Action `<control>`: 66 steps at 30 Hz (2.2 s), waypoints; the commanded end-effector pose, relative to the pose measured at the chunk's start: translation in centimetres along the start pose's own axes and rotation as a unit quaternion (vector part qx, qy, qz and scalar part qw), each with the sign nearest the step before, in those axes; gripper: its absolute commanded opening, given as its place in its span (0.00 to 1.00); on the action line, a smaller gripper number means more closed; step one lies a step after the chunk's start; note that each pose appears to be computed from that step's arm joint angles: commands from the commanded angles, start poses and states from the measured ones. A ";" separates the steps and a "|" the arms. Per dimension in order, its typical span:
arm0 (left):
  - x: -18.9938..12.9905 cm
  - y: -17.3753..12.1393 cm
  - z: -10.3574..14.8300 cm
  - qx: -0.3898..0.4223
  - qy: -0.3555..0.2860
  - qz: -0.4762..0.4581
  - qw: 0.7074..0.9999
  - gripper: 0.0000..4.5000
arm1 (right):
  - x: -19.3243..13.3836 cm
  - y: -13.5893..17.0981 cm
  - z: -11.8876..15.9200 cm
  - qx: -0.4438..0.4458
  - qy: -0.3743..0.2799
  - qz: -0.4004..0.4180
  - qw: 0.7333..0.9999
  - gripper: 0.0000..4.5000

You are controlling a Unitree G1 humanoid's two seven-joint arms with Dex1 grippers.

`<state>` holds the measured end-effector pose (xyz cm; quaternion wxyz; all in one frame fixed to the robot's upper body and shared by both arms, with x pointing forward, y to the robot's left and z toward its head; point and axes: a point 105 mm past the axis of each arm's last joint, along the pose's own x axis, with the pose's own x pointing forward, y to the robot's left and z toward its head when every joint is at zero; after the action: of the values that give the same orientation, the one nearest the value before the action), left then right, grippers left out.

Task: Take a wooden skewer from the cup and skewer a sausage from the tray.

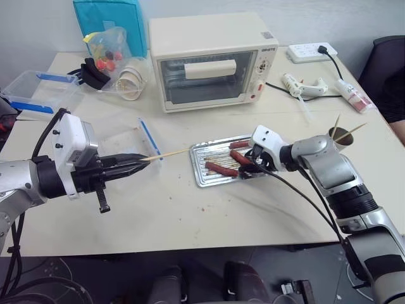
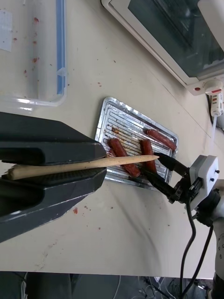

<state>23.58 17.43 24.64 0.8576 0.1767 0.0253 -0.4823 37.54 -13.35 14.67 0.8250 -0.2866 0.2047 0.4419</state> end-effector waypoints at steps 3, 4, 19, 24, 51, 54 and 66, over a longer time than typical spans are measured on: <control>-0.2 0.1 0.8 0.020 -0.010 0.004 1.000 0.00 | -0.3 0.1 -0.3 -0.008 0.005 -0.002 1.000 0.24; -0.2 0.0 0.8 0.020 -0.010 0.003 1.000 0.00 | -0.4 0.1 -0.3 -0.009 0.004 -0.002 1.000 0.17; 0.5 0.0 0.1 0.007 -0.010 -0.035 0.999 0.00 | -4.9 0.9 3.4 -0.113 -0.057 0.077 0.989 0.17; 1.3 -0.8 0.3 0.012 -0.010 -0.083 0.996 0.00 | -8.2 2.3 5.1 -0.166 -0.099 0.160 0.968 0.17; 4.5 -2.3 1.8 0.043 -0.035 -0.177 0.983 0.00 | -10.5 7.3 8.6 -0.167 -0.172 0.259 0.936 0.17; 4.5 -2.4 1.9 0.044 -0.035 -0.178 0.982 0.00 | -10.3 7.2 8.4 -0.164 -0.170 0.256 0.938 0.17; 3.8 -1.8 2.0 0.053 -0.022 -0.171 0.984 0.00 | -9.8 6.3 7.1 -0.158 -0.153 0.249 0.943 0.17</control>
<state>24.00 12.63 24.23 0.7525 0.1823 0.0279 -0.6322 27.96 -11.82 23.58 0.6599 -0.2745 0.0789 0.6949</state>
